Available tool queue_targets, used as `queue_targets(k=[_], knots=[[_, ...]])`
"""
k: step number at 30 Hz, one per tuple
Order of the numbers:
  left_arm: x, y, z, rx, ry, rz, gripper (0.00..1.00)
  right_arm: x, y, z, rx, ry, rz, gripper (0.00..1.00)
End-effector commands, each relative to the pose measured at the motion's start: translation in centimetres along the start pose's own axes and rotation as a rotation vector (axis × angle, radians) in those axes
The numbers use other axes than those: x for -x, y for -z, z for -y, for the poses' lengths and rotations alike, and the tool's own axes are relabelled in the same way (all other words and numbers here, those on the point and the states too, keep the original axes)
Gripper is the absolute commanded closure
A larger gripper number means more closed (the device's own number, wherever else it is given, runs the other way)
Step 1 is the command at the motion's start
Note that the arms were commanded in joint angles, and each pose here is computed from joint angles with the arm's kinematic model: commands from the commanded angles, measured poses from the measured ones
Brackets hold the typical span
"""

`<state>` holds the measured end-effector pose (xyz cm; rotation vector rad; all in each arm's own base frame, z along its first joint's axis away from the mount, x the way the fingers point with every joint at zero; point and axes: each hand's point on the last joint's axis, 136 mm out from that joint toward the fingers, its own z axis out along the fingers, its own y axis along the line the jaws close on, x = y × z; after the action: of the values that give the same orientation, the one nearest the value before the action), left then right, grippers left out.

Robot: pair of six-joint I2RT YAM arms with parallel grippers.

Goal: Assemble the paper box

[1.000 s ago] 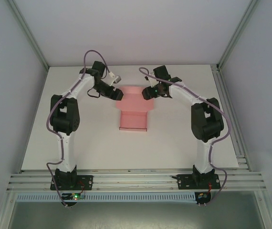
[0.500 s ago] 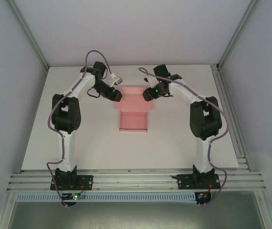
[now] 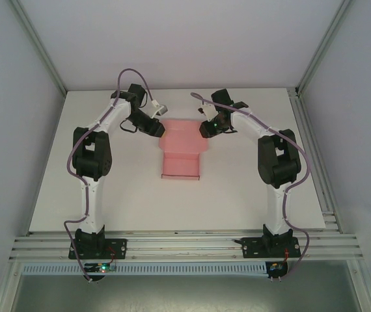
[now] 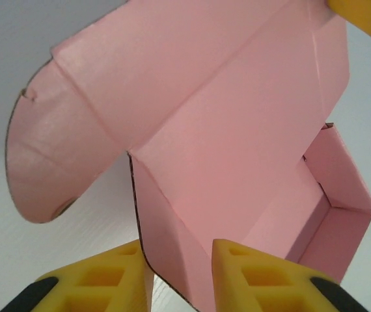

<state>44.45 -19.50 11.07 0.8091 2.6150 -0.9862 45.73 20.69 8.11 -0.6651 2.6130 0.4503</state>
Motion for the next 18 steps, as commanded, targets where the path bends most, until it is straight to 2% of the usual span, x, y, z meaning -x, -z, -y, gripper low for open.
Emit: queue_targets(k=[1, 4, 8, 9, 11, 18], knots=[[0.3, 1.0, 0.5, -0.025, 0.017, 0.013, 0.80, 0.8, 0.5, -0.7, 0.048, -0.008, 0.013, 0.84], [0.6, 1.4, 1.0, -0.028, 0.010, 0.032, 0.85, 1.2, 1.5, -1.4, 0.064, -0.002, 0.040, 0.84], [0.7, 1.7, 1.4, -0.022, -0.024, 0.053, 0.97, 0.7, 2.2, -0.8, 0.022, -0.009, 0.037, 0.63], [0.6, 1.8, 1.4, -0.019, -0.033, 0.052, 1.00, 0.5, 2.3, -0.4, 0.012, -0.020, 0.036, 0.63], [0.3, 1.6, 1.3, -0.010, -0.040, 0.046, 1.00, 0.1, 2.4, 0.3, 0.019, -0.046, 0.035, 0.61], [0.4, 1.5, 1.3, 0.008, -0.050, 0.071, 1.00, -1.2, 1.8, -1.3, 0.147, -0.079, 0.027, 0.62]])
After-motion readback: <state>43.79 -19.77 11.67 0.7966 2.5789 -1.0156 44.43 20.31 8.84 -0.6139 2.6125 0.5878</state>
